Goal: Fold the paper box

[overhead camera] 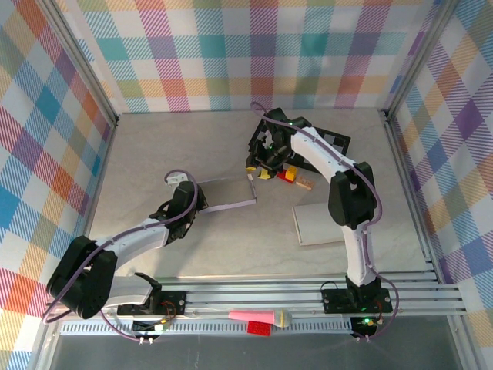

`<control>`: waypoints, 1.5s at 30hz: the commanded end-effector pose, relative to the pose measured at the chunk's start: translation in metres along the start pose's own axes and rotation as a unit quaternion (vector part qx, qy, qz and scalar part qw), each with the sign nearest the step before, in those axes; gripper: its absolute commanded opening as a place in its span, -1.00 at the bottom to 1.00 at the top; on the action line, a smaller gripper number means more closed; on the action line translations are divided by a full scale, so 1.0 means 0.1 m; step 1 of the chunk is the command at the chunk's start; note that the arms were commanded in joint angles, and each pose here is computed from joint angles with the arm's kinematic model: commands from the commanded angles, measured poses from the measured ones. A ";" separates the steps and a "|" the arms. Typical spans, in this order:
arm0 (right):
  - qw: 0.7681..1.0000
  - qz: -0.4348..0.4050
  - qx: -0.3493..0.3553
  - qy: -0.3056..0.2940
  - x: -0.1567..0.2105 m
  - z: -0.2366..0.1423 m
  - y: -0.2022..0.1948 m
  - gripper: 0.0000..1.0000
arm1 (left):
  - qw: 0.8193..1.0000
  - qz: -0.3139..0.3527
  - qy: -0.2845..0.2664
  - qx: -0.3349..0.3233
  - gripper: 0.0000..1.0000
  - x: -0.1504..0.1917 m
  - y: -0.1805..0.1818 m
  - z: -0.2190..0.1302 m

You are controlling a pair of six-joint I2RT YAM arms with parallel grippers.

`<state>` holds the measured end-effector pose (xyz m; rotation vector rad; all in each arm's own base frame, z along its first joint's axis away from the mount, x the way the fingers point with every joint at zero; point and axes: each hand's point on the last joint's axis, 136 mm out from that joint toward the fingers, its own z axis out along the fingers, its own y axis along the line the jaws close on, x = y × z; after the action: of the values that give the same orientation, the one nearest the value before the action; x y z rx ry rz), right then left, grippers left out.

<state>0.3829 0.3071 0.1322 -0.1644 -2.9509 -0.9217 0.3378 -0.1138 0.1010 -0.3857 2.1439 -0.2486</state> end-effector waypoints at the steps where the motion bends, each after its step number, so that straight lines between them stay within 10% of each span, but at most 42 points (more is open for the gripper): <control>1: 1.000 -0.015 -0.016 0.019 0.05 0.06 0.06 -0.08 | 1.000 0.015 0.028 -0.002 -0.94 0.15 -0.03 0.01; 20: 0.999 -0.034 -0.005 0.036 0.29 0.29 -0.09 -0.26 | 0.998 -0.006 0.065 0.011 -0.73 0.39 -0.10 -0.06; 34: 0.998 -0.053 0.009 0.012 0.30 0.26 -0.12 -0.24 | 0.986 -0.067 0.144 0.054 -0.16 0.54 -0.31 -0.68; 45: 0.998 -0.040 0.040 -0.018 0.32 0.07 -0.21 -0.13 | 0.984 -0.088 0.153 0.011 0.13 -0.59 -0.50 -1.43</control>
<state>0.3539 0.3016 0.1073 -0.0500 -3.0242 -0.8283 0.2694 -0.1541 0.2547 -0.5324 2.2607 -0.6137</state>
